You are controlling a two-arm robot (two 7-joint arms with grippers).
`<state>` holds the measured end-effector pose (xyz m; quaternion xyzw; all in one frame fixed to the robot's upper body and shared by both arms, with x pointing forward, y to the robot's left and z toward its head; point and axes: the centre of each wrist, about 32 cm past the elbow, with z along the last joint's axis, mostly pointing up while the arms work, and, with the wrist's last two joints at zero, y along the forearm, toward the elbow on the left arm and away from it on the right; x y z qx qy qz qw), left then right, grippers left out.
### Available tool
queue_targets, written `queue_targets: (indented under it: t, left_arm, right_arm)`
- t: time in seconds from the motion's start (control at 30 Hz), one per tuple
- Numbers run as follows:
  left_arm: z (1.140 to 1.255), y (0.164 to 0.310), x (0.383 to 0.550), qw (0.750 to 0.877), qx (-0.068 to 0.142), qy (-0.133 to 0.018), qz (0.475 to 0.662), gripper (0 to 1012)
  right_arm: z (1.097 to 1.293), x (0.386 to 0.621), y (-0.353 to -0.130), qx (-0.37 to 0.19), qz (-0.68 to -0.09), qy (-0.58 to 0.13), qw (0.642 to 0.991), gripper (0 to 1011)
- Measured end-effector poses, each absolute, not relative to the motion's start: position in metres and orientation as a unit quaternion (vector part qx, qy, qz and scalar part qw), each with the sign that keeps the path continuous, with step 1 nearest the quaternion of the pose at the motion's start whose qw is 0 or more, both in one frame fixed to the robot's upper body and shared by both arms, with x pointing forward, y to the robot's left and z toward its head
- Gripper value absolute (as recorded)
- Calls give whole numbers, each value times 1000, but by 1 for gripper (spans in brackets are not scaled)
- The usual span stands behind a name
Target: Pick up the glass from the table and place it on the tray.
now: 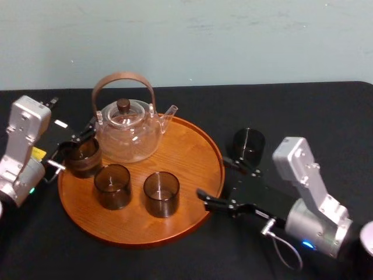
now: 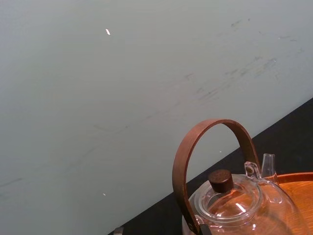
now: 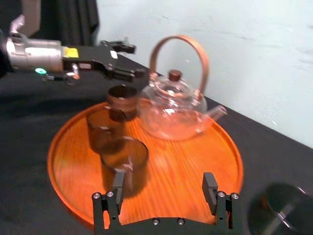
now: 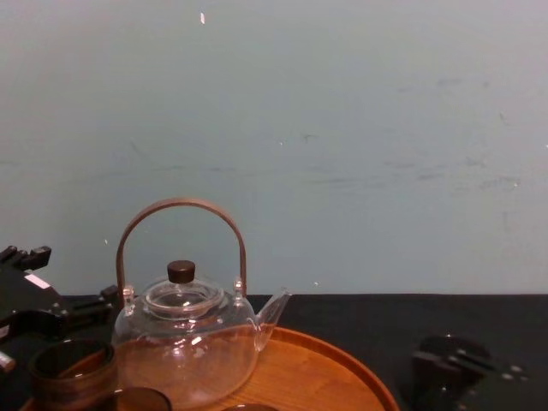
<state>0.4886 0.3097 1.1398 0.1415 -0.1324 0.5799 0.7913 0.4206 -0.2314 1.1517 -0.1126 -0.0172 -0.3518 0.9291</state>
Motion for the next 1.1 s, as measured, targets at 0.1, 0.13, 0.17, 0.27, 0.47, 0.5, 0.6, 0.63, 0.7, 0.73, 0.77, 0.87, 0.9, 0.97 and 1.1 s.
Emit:
queue_targets:
  t: [0.1, 0.13, 0.17, 0.27, 0.47, 0.5, 0.6, 0.63, 0.7, 0.73, 0.77, 0.87, 0.9, 0.97, 1.1]
  left_arm:
    - [1140, 310, 489, 791, 141, -132, 580, 1001]
    - [1140, 310, 489, 791, 141, -132, 580, 1001]
    - [1140, 310, 489, 791, 141, -132, 580, 1001]
    - [1140, 310, 489, 791, 141, -132, 580, 1001]
    - [1140, 310, 489, 791, 141, -132, 580, 1001]
    - [1140, 310, 489, 791, 142, -132, 580, 1001]
    - [1140, 310, 489, 791, 141, -132, 580, 1001]
    - [1140, 310, 489, 791, 142, -132, 580, 1001]
    - [1140, 310, 489, 791, 142, -132, 580, 1001]
    - [1140, 310, 489, 791, 142, -132, 580, 1001]
    - [1140, 310, 489, 791, 142, -132, 580, 1001]
    - [1140, 310, 489, 791, 141, -132, 580, 1001]
    - [1140, 310, 489, 791, 141, -132, 580, 1001]
    - [1140, 310, 489, 791, 141, -132, 580, 1001]
    - [1140, 310, 489, 791, 141, -132, 580, 1001]
  right_arm:
    - [1150, 416, -243, -116, -366, -11, 923, 1002]
    - [1149, 415, -249, -117, -375, -9, 920, 1002]
    - [1149, 414, -252, -117, -379, -8, 918, 1002]
    - [1148, 413, -261, -117, -395, -3, 911, 1002]
    - [1146, 415, -279, -116, -427, 8, 897, 1002]
    - [1146, 415, -279, -116, -427, 8, 897, 1002]
    - [1144, 420, -286, -116, -446, 14, 887, 1002]
    - [1144, 421, -287, -117, -450, 15, 885, 1002]
    - [1143, 426, -290, -118, -459, 19, 880, 1002]
    - [1142, 428, -291, -118, -462, 20, 879, 1002]
    - [1141, 432, -292, -119, -467, 22, 876, 1002]
    - [1140, 437, -293, -121, -473, 25, 873, 1002]
    - [1140, 439, -293, -121, -474, 25, 872, 1002]
    - [1139, 443, -294, -124, -478, 26, 869, 1002]
    - [1137, 451, -293, -129, -483, 27, 866, 1003]
